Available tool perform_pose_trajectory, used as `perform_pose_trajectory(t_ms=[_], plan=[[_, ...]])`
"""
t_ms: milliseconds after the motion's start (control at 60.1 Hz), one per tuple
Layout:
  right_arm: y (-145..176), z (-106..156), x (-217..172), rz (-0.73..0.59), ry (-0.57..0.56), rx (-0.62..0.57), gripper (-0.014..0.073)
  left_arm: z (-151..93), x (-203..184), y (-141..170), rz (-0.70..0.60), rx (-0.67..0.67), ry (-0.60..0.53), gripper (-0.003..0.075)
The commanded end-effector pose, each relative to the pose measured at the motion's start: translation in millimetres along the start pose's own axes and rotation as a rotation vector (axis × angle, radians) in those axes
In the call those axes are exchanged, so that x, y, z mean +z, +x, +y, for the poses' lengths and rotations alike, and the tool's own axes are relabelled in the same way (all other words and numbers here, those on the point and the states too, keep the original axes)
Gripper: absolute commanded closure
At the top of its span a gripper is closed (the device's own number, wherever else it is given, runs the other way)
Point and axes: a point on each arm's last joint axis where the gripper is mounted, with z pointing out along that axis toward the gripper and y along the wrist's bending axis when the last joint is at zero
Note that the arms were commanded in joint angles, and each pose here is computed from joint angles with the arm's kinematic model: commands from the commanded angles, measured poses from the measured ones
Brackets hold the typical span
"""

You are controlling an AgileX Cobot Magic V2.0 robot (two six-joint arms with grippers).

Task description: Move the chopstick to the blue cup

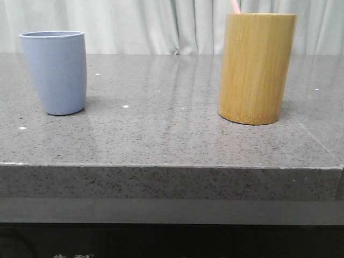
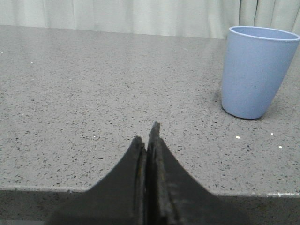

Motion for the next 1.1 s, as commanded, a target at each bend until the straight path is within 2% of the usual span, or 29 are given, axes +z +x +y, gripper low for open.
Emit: perform_pose_trajectory(t_ms=[0,349,516,632,715,782,915,1081], plan=[[-9.8,-0.1,-2.3,-0.103,0.005,-0.009,0.0718,0.1,-1.9,-6.3,-0.102,-0.019,0.0,0.0739],[-11.0,0.0,-2.4,-0.117,0.003,0.008,0.0718,0.1,-2.0,-7.4,-0.115,-0.019,0.0,0.0739],[-22.8,0.3,-4.8,-0.209,0.003,0.009,0.0718,0.2,-4.8,-21.5,-0.259,-0.019,0.0,0.0739],[-52.0,3.2,-14.5,-0.299,-0.006,0.008,0.0718,-0.8,-13.4,-47.6,-0.383,-0.018,0.004,0.0739],[-81.1,6.5,-26.5,-0.362,-0.016,0.005,0.0718,-2.3,-23.4,-75.2,-0.418,-0.018,0.009,0.0739],[-102.6,9.4,-34.5,-0.358,-0.024,0.003,0.0718,-3.7,-31.0,-98.0,-0.421,-0.009,0.01,0.0739],[-149.0,15.4,-38.6,-0.284,-0.034,-0.001,0.0718,-6.2,-36.6,-142.6,-0.373,-0.006,0.013,0.0739],[-194.9,20.5,-20.1,-0.16,-0.036,-0.004,0.0718,-7.9,-8.3,-176.9,-0.183,-0.006,0.01,0.0739]])
